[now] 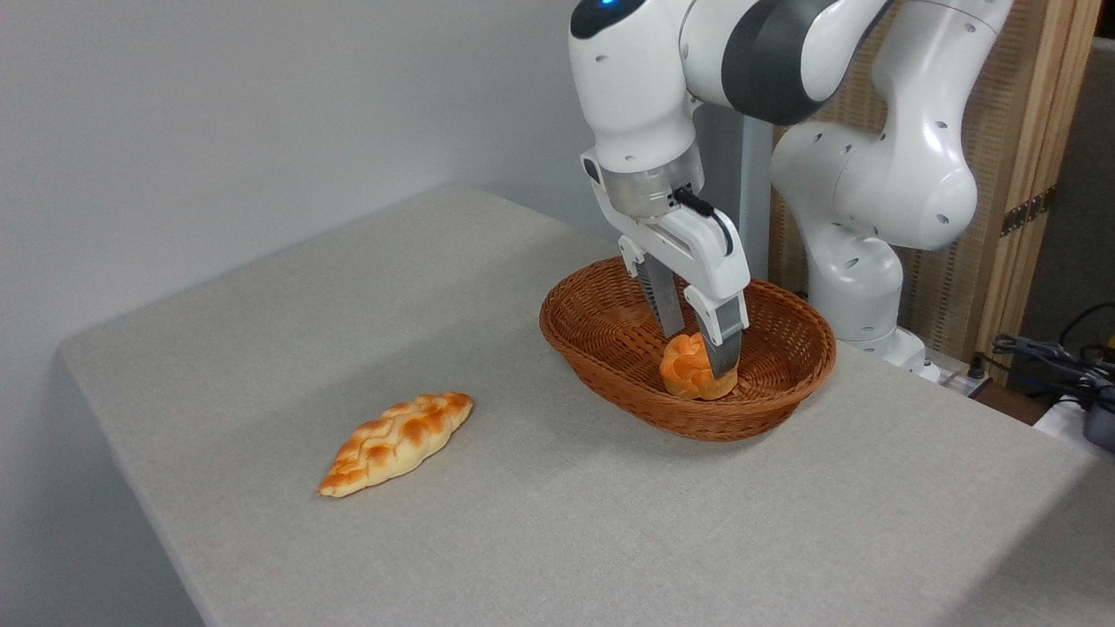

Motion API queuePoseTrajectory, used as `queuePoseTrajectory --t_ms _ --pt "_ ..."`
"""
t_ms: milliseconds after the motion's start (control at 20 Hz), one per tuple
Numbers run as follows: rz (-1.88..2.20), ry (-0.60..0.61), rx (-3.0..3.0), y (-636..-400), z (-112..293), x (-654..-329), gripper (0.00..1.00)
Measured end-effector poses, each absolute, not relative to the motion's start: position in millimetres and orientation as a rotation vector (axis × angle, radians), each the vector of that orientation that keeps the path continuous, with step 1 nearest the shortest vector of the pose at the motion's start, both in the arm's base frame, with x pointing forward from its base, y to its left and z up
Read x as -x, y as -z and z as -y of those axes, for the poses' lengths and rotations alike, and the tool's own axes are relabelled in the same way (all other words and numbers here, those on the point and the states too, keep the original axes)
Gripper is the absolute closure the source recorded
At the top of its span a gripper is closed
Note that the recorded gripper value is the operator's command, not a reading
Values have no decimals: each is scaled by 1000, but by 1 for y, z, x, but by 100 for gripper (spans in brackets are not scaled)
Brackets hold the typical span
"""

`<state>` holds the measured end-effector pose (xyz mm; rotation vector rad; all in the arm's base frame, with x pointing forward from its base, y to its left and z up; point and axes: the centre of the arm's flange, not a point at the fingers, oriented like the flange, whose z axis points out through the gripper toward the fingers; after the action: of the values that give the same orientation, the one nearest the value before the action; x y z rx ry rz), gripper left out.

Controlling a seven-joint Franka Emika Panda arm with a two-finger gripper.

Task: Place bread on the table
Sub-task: 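Close the gripper around the round orange bun in the basket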

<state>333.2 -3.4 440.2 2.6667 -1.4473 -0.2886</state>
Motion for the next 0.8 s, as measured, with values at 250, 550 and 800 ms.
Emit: queuePoseTrajectory --t_ms 250,550,800 --pt "1448 294 -2663 -427 4 -330 13" --pt "1449 293 -2663 -424 4 -329 68" --pt "1449 293 -2663 -424 4 -329 69"
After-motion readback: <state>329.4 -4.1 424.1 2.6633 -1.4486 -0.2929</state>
